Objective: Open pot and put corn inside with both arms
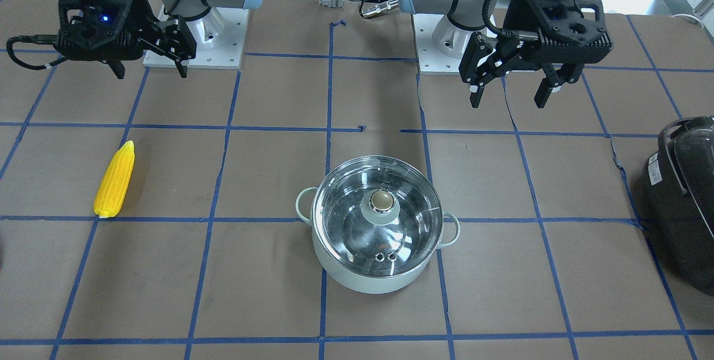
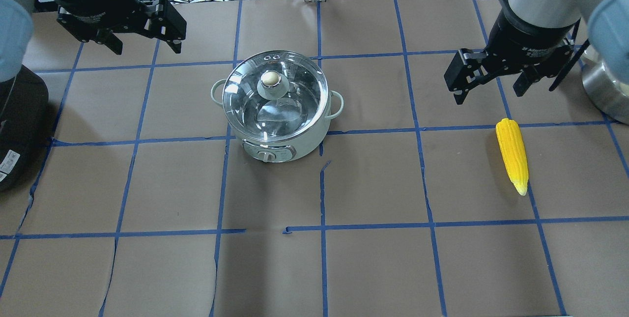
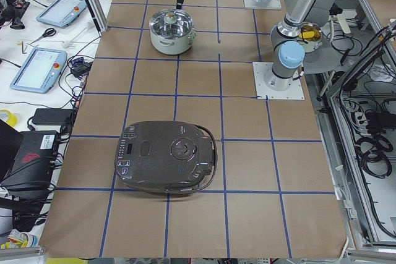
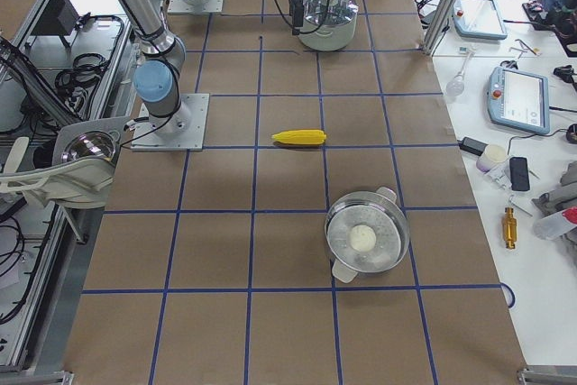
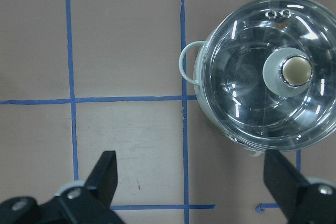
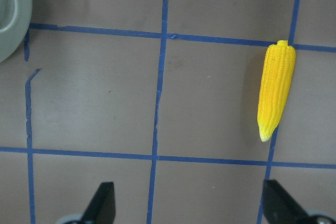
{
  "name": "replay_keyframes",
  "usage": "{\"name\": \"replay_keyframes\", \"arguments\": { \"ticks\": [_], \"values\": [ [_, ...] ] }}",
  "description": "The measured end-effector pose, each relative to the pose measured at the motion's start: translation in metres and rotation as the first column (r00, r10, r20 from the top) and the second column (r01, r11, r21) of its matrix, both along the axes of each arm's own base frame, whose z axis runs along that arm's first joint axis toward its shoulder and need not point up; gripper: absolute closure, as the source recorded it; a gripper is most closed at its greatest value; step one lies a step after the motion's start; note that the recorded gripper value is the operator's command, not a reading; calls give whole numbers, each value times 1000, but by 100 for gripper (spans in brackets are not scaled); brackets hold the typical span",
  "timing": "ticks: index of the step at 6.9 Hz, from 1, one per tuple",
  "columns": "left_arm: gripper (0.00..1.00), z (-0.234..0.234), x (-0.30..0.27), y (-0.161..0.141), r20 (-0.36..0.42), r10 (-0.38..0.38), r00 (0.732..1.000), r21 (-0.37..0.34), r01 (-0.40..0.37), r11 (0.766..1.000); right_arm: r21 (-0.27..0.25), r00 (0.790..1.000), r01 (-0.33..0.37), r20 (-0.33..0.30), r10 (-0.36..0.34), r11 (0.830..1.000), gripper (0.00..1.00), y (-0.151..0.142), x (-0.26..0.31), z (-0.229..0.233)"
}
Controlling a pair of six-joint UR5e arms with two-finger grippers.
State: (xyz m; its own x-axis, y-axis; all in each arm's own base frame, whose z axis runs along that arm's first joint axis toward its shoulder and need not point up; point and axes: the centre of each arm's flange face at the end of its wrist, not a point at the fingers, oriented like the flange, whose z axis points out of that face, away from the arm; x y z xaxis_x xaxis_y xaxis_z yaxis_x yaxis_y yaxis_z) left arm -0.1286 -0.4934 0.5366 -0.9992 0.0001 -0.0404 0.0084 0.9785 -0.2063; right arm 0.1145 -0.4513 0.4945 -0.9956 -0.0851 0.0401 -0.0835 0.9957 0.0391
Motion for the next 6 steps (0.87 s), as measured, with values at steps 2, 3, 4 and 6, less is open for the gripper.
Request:
{"name": "replay_keyframes", "arguments": {
  "ticks": [2,3,4,6],
  "values": [
    [0,0,0,0,-2,7,1000,0,-7,1000,-1,1000,-1,2,1,1000,0,0,1,1],
    [0,1,0,1,-3,9,1000,-1,-9,1000,-2,1000,-2,2,2,1000,0,0,1,2],
    [0,1,-1,2,-4,10,1000,3,-10,1000,-5,1000,-2,2,2,1000,0,0,1,3],
    [0,2,0,6,-5,12,1000,43,-11,999,-9,1000,-3,10,3,1000,0,0,2,5]
  ]
}}
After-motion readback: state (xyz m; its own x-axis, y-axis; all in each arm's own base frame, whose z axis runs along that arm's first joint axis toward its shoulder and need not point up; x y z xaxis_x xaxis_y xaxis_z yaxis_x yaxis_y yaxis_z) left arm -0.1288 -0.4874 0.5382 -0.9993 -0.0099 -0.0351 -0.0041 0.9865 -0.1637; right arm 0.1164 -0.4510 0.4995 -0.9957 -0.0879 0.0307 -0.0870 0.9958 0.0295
